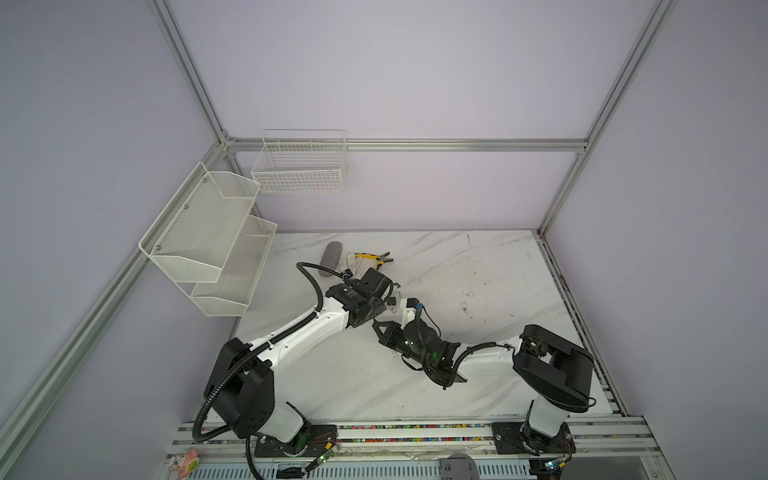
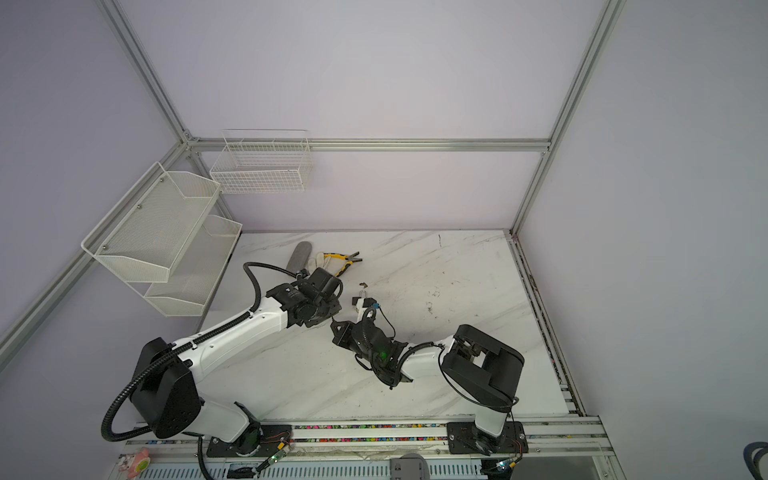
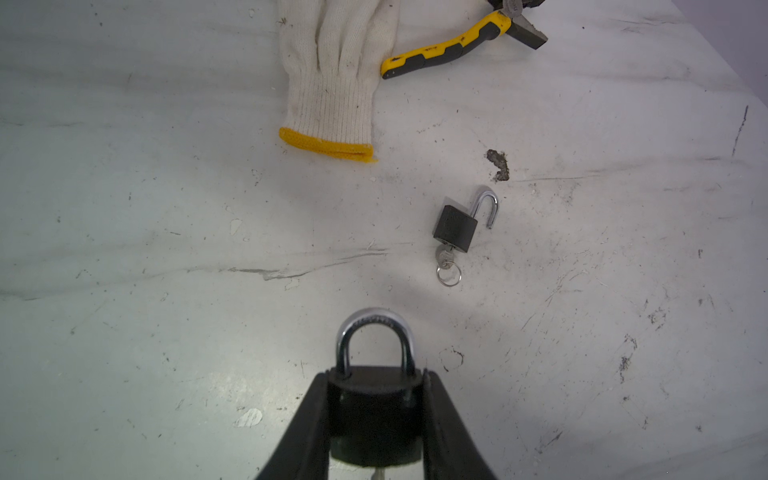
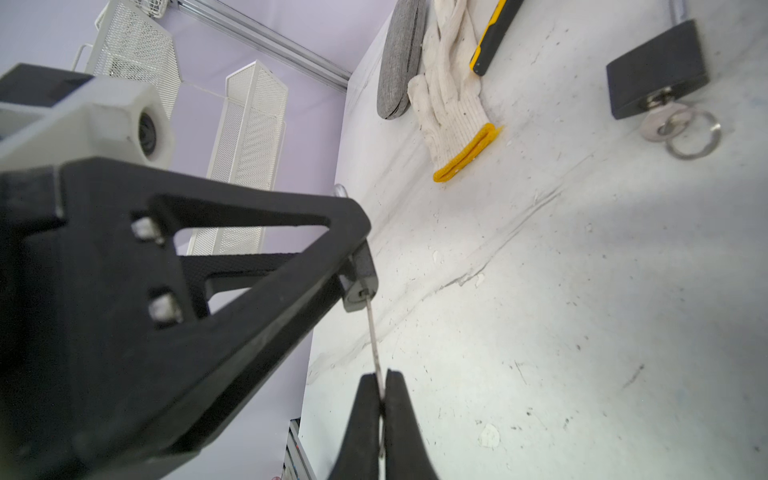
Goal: Unlock with the key
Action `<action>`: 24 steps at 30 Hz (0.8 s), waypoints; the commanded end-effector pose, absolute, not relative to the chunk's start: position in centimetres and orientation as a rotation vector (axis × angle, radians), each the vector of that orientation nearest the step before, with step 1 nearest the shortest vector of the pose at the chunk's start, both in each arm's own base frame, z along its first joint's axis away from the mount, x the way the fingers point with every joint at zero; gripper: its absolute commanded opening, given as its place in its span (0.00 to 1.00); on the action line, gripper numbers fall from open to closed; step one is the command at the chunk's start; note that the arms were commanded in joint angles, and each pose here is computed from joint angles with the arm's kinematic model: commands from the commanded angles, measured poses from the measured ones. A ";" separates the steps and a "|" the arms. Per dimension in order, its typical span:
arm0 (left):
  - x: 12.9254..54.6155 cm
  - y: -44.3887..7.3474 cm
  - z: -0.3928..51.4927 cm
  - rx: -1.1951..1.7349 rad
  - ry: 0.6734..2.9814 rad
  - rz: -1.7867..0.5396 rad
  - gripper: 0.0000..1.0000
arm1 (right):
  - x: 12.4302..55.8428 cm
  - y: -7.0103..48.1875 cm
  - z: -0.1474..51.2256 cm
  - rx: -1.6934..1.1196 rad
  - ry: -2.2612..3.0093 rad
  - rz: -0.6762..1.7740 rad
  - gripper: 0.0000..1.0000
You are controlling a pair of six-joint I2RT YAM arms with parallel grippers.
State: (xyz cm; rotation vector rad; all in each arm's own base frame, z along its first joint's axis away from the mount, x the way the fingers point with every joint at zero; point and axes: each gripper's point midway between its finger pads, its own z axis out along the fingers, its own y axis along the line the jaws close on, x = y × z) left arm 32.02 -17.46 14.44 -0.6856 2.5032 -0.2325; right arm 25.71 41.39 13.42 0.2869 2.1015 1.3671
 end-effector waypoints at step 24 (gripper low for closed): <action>31.3 -18.6 15.4 -0.662 2.504 -0.320 0.00 | 27.6 41.1 14.5 0.343 2.060 1.293 0.00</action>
